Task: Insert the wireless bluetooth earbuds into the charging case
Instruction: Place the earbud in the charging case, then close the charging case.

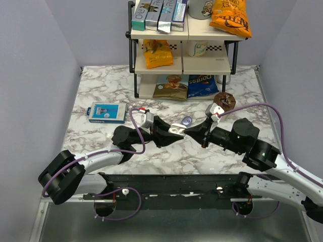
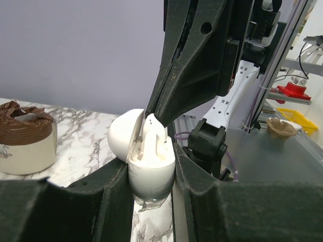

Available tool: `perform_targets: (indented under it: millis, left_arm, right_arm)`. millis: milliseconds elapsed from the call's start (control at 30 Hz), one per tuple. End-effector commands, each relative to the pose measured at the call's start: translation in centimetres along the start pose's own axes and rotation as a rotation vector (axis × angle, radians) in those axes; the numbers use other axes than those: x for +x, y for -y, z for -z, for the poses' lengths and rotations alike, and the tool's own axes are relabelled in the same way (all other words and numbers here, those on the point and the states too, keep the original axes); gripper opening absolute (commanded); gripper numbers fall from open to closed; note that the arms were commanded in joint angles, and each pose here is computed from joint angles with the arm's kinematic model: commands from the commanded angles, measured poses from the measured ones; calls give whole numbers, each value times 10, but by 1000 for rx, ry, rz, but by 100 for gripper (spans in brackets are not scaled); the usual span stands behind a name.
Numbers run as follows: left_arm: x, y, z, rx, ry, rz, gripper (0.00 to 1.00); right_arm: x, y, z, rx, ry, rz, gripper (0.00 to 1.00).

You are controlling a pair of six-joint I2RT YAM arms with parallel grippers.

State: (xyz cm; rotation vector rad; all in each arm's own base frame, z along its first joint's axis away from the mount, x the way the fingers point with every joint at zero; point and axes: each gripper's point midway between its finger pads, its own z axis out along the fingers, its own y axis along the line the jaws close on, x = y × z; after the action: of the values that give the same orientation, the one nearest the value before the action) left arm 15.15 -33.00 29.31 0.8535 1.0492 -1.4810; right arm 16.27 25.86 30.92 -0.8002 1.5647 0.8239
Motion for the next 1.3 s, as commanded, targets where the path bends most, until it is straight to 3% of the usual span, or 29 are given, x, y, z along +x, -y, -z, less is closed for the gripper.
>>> perform_targets:
  millis: [0, 167, 300, 433, 600, 767, 900, 1133, 1267]
  left_arm:
    - [-31, 10, -3, 33, 116, -117, 0]
    - [-32, 8, -4, 29, 118, -120, 0]
    - [-32, 8, -4, 30, 121, -121, 0]
    - [-30, 8, -3, 28, 117, -118, 0]
    - [-28, 8, -2, 22, 112, -113, 0]
    - [-21, 10, -1, 34, 84, -93, 0]
    - [-12, 21, -3, 81, 48, -77, 0]
    - [10, 31, -9, 109, -60, -103, 0]
    - [12, 34, -8, 106, -64, -109, 0]
  right_arm:
    - [25, 1, 3, -5, -95, 45, 1]
    - [26, -1, 6, -16, -108, 58, 4]
    - [26, -2, 7, -18, -109, 55, 34]
    - [18, -1, 10, -7, -77, 49, 47]
    - [0, -1, 20, 7, -16, 28, 51]
    - [-36, 23, 40, 160, 148, -7, 51]
    - [-27, 39, 21, 263, 29, -37, 54]
    - [-13, 47, -2, 313, -69, -69, 53]
    - [-9, 42, -6, 286, -94, -73, 52]
